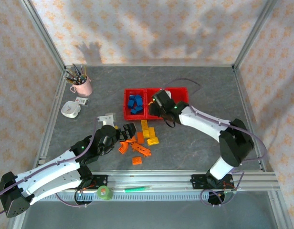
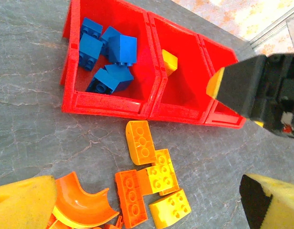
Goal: Sort the legos into containers by color
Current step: Pick up the lego from the center of the table.
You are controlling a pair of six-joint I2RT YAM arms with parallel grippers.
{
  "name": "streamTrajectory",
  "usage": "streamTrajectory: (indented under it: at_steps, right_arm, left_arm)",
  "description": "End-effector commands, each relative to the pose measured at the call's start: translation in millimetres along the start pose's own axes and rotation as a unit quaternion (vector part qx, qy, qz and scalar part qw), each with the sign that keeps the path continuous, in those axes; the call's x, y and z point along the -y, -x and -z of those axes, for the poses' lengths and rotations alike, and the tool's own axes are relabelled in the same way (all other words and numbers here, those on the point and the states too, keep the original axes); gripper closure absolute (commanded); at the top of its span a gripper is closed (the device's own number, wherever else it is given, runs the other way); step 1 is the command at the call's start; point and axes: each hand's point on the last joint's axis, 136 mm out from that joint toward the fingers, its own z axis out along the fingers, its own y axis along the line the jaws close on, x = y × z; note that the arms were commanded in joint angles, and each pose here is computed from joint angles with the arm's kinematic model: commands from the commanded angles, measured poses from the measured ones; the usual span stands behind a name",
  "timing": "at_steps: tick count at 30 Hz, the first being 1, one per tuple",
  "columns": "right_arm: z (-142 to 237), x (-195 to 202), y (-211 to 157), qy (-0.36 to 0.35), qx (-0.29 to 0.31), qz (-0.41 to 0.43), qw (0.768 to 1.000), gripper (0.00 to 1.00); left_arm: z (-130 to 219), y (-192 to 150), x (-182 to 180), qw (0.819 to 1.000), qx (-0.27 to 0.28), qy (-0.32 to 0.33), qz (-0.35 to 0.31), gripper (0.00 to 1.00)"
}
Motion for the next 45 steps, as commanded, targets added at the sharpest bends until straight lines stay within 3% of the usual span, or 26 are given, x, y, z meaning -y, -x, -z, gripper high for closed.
streamTrajectory:
  at_steps: [1,10,16,33,45]
  right_arm:
    - [13.6,2.2,-17.4,-0.015,-0.001,0.009,1.000,0.36]
    - [12.4,-22.2,-84.5,-0.015,-0.037,0.043,0.998,0.33]
    - [0.8,-33.2,-107.1,-0.023,-0.051,0.060,0.997,0.34]
    - [-38.9,-40.6,-110.3,-0.068,-0.048,0.099,0.992,0.51]
    - [-39.5,-41.2,-109.1,-0.067,-0.047,0.099,0.992,0.66]
  left_arm:
    - [7.0,8.3,1.1,1.000,0.010,0.001,0.010,0.01]
    - [19.1,8.8,-14.1,0.999,0.016,0.020,0.020,0.01]
    - [22.4,7.0,-20.9,0.999,0.020,0.025,0.028,0.01]
    - [23.1,5.3,-25.1,0.999,0.023,0.025,0.032,0.01]
    - [21.4,5.2,-22.3,0.999,0.023,0.019,0.032,0.01]
